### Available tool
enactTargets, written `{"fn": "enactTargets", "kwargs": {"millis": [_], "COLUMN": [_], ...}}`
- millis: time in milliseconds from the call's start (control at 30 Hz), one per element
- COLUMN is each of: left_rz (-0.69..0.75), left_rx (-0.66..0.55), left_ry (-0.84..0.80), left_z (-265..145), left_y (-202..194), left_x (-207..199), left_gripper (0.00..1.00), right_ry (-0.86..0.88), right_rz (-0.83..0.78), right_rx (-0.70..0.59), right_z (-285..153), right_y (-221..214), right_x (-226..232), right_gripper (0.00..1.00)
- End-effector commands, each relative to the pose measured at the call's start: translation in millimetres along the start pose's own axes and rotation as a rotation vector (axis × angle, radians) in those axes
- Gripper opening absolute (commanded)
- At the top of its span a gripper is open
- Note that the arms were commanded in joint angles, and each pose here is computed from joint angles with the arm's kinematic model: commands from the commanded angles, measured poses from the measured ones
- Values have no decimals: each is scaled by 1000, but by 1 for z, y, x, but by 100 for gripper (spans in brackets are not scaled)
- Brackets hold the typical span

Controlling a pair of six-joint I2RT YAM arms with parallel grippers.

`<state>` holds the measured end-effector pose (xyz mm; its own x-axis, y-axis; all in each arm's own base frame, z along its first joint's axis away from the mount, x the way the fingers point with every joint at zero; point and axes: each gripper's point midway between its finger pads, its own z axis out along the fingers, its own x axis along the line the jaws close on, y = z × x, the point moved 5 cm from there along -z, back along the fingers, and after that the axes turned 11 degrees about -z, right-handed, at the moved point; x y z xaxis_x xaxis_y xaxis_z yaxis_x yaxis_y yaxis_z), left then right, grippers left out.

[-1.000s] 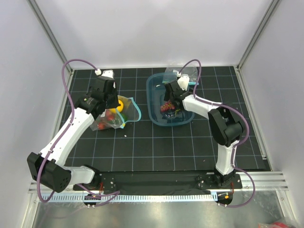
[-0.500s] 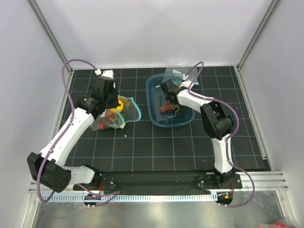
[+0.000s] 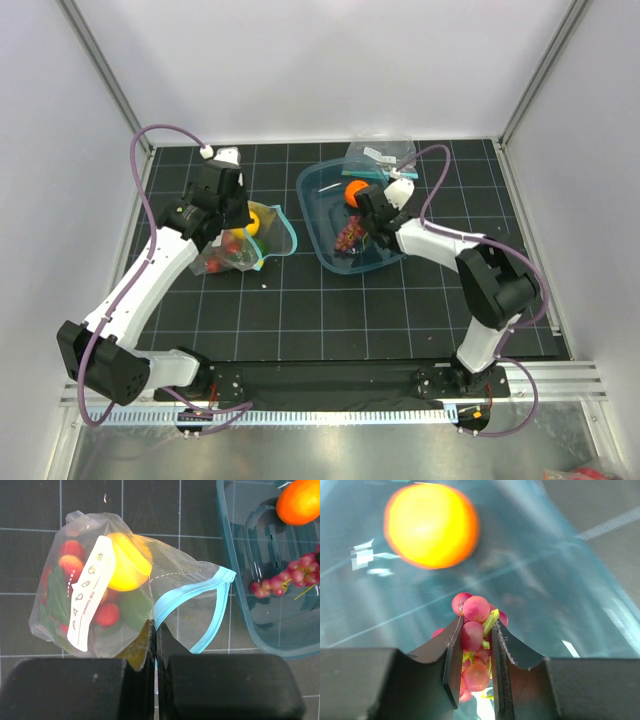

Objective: Place the food in the zip-top bag and seal the zipper
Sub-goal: Pick up the fake fruit from the bin.

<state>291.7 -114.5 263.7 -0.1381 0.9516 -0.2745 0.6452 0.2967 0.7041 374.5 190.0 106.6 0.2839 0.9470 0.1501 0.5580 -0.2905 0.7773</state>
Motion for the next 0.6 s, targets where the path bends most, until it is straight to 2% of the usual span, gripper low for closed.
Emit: {"fn": "enactTargets", "kwargs": {"millis": [0, 167, 200, 233, 333, 567], "left_rz": [-11, -11, -11, -11, -11, -14], "left_rx": [-43, -43, -43, -41, -39, -33], "left_ry": [-34, -34, -34, -36, -41, -70], "left_z": [-8, -8, -8, -8, -8, -11], "left_y": [13, 13, 13, 12, 12, 12], "left_x": [-4, -4, -4, -5, -5, -9], "left_gripper": [0, 0, 0, 0, 0, 0], "right_ry": [269, 591, 654, 708, 807, 970], "right_rz": [14, -91, -77, -87, -117, -203], "right_rx": [-191, -233, -289, -293, -336, -458], "right_z": [-30, -60, -71, -79, -96, -155], "right_y": [46, 38, 49, 48, 52, 59], "right_x": [40, 59, 65, 68, 76, 92], "right_gripper": [23, 21, 20, 16, 10, 10]}}
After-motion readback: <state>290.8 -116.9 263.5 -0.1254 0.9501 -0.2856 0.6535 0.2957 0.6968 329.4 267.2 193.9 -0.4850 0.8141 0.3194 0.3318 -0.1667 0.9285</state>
